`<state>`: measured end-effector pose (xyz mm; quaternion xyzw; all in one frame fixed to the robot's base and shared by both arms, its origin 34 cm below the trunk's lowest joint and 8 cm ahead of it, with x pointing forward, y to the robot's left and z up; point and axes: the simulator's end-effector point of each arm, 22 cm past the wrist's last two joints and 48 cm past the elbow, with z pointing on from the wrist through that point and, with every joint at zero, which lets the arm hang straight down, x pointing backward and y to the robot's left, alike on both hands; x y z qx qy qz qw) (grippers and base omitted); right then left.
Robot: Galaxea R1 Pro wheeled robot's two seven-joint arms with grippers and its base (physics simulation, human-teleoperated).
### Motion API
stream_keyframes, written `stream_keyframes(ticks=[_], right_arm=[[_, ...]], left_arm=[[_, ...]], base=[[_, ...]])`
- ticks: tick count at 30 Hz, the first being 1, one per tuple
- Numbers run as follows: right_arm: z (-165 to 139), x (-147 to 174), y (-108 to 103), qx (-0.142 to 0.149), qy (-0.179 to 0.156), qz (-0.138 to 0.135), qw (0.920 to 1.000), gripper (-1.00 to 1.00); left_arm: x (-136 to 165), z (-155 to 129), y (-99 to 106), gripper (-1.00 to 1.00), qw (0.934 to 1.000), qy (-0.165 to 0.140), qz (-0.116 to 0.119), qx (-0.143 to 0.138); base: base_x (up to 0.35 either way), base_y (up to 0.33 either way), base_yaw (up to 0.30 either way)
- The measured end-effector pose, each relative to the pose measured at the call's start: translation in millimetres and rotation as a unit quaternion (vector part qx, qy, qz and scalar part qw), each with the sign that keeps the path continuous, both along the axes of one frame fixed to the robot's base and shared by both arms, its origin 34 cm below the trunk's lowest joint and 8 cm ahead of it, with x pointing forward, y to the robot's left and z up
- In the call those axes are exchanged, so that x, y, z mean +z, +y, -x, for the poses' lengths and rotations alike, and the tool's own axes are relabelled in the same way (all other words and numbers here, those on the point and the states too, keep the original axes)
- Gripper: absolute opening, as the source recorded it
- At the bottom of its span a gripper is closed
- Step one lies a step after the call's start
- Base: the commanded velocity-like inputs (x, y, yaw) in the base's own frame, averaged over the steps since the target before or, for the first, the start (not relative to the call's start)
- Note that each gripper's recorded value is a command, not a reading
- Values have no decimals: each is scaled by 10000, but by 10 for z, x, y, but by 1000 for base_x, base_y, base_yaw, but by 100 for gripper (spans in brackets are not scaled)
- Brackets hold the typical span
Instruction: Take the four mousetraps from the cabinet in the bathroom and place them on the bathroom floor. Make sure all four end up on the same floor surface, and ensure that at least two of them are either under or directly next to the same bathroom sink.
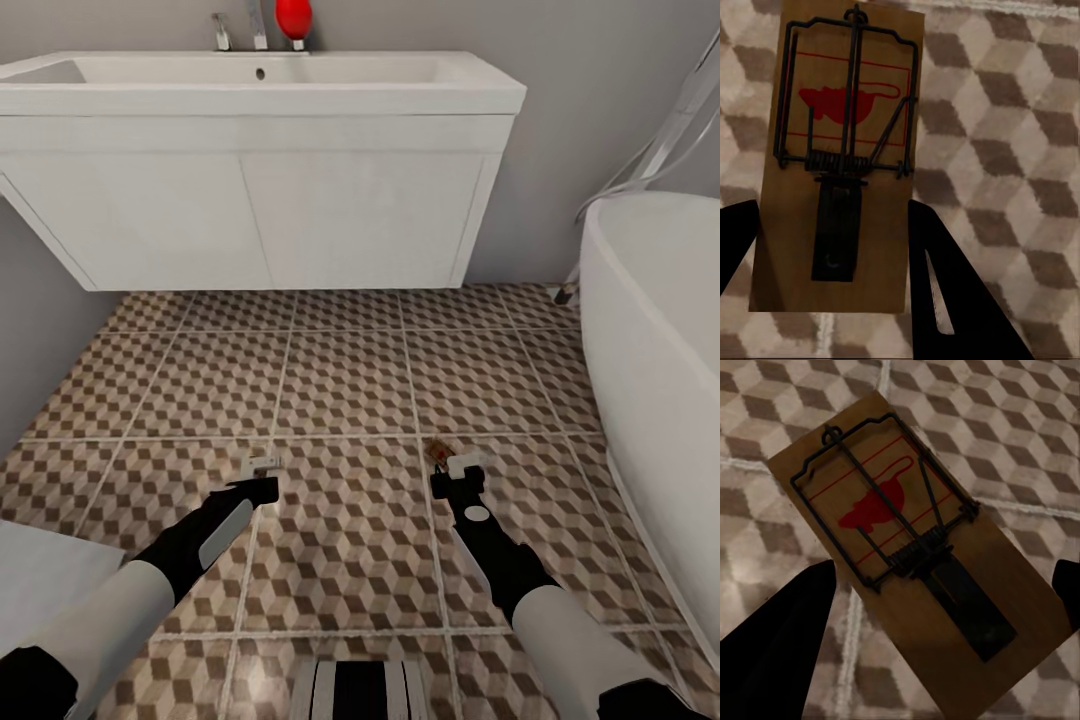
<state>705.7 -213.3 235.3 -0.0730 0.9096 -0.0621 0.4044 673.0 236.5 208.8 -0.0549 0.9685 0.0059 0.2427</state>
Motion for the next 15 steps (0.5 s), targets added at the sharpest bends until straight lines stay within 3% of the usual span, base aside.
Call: stream_keyframes(ticks=[5, 15], right_arm=[[81, -183, -5, -3, 143, 4, 9999, -100], [164, -235, 26, 78, 174, 21, 9998, -100]], left_arm=[[-174, 90, 0, -100, 9999, 145, 1, -1], [-222, 139, -38, -100, 9997, 233, 22, -33]], base=[[0, 0, 0], [0, 0, 0]])
